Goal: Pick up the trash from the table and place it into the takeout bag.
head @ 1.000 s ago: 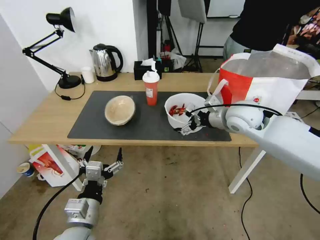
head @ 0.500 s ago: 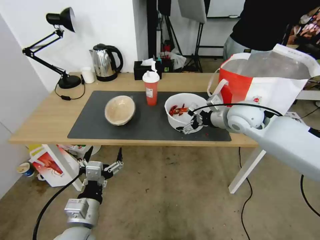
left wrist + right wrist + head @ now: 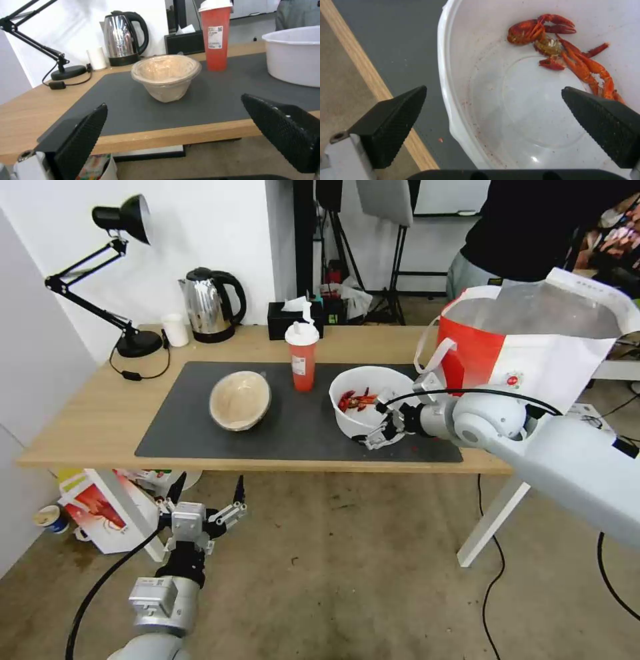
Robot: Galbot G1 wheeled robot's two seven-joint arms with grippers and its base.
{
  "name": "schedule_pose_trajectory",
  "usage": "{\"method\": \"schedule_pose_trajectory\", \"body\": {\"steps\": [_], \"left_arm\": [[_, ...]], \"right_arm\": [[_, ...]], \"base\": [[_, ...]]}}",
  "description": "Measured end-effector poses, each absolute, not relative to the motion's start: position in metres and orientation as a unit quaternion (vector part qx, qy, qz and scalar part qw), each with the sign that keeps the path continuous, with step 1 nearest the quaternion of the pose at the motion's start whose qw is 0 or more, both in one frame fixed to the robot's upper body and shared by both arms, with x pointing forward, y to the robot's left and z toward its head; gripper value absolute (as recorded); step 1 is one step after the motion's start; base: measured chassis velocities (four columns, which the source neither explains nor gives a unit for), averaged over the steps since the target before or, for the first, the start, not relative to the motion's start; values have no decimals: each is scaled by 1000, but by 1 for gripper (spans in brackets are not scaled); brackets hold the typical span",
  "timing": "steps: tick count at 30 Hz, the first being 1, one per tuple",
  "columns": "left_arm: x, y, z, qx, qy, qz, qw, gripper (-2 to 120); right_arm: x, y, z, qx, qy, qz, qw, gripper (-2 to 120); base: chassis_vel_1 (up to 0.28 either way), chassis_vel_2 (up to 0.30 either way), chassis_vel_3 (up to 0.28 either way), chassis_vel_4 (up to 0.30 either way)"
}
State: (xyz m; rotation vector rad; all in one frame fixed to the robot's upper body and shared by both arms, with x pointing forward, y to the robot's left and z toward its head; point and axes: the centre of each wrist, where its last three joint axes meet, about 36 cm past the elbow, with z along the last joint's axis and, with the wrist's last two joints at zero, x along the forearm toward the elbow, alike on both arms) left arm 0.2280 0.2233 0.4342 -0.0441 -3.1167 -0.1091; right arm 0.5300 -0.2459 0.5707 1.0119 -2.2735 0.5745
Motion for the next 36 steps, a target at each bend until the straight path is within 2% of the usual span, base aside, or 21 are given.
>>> {"method": "schedule_pose_trajectory", "body": {"steps": [31, 33, 36], "left_arm": [[228, 223, 434, -14, -999, -35, 11, 100], [228, 223, 434, -14, -999, -35, 11, 100], [228, 223, 434, -14, -999, -35, 11, 100]], "right_arm": [[536, -244, 560, 371, -850, 228, 296, 100], [536, -244, 560, 371, -850, 230, 296, 99], [537, -244, 559, 369, -850, 232, 296, 86]], "base": [[0, 0, 0, 0], [0, 0, 0, 0], [0, 0, 0, 0]]}}
